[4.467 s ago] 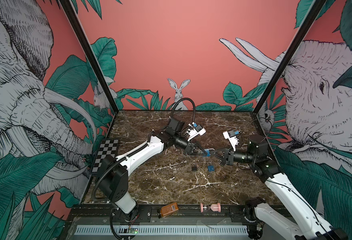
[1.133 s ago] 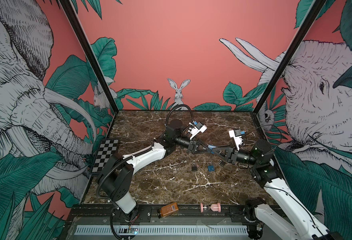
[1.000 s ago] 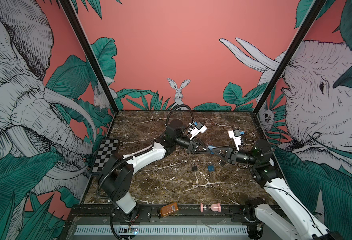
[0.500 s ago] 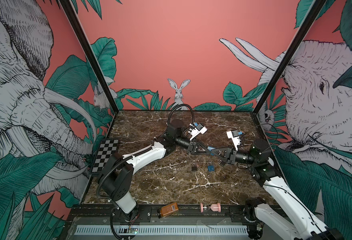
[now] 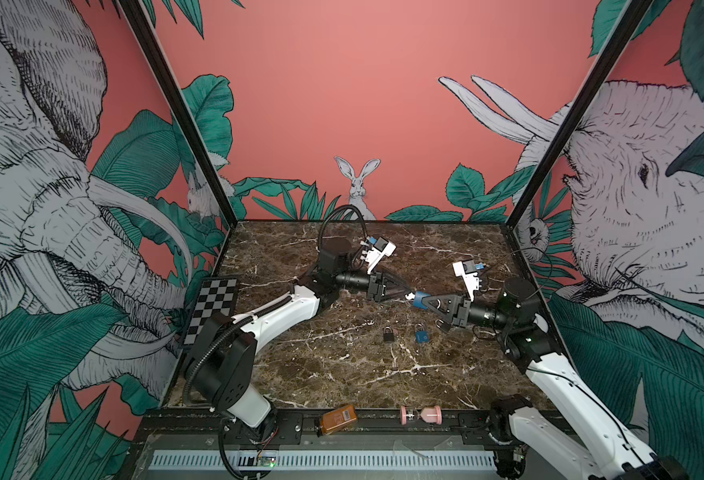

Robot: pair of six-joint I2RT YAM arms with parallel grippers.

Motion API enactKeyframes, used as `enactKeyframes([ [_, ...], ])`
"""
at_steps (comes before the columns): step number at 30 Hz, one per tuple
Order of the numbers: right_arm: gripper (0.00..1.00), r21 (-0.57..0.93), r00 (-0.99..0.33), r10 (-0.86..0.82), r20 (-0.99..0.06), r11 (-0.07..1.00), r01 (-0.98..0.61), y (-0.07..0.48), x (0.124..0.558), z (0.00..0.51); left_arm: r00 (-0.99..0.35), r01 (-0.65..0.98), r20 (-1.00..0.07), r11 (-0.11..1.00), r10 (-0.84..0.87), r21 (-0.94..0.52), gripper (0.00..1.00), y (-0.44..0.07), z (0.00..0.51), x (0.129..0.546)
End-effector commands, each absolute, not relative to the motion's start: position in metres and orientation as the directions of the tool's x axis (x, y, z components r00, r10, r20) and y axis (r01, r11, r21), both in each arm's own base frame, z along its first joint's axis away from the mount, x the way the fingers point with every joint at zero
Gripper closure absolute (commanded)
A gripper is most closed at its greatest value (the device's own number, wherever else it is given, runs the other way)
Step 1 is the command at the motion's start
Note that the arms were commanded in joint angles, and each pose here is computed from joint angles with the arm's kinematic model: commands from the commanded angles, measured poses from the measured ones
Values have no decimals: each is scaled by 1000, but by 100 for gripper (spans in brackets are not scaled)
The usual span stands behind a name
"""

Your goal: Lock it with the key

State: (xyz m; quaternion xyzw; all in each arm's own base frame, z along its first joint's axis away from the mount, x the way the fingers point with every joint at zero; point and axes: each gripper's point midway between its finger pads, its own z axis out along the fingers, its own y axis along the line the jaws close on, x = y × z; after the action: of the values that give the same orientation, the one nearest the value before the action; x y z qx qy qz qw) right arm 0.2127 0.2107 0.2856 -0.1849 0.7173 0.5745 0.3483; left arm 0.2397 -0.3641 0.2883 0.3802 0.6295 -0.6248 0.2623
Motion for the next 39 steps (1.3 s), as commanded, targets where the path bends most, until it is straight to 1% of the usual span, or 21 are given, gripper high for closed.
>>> enactKeyframes([
  [1,100,633,-615,160,-772,271,-725,211,219,309,-528,847,-846,-29,70,-531,42,-350,307,244],
  [5,100,632,-609,172,-775,260,-730,214,226,312,-548,836,-834,23,68,-548,44,-346,301,247],
  [7,100,625,-601,174,-780,265,-734,214,228,314,-562,827,-825,74,62,-558,45,-343,295,252],
  [11,100,619,-597,169,-784,275,-735,216,235,313,-571,816,-820,133,32,-563,45,-337,287,255],
  [14,100,624,-603,166,-780,280,-730,216,239,310,-573,811,-819,161,24,-562,44,-334,282,258],
  [18,100,625,-605,164,-779,284,-728,217,240,308,-580,805,-814,166,25,-569,44,-335,278,261],
  [21,100,623,-603,166,-780,294,-725,217,240,306,-590,800,-807,157,26,-579,44,-338,278,263],
  [26,100,622,-606,154,-781,281,-731,218,237,303,-583,808,-812,129,33,-575,44,-340,282,259],
  [29,100,607,-595,137,-792,274,-746,218,232,305,-570,820,-821,85,40,-566,45,-340,288,252],
  [32,100,595,-584,128,-802,252,-763,219,226,310,-566,824,-824,43,36,-564,48,-342,296,247],
  [36,100,594,-580,133,-804,239,-769,219,225,313,-562,827,-826,18,36,-562,51,-343,302,246],
  [39,100,600,-585,136,-800,232,-766,220,225,313,-559,829,-829,-16,28,-560,57,-344,309,243],
])
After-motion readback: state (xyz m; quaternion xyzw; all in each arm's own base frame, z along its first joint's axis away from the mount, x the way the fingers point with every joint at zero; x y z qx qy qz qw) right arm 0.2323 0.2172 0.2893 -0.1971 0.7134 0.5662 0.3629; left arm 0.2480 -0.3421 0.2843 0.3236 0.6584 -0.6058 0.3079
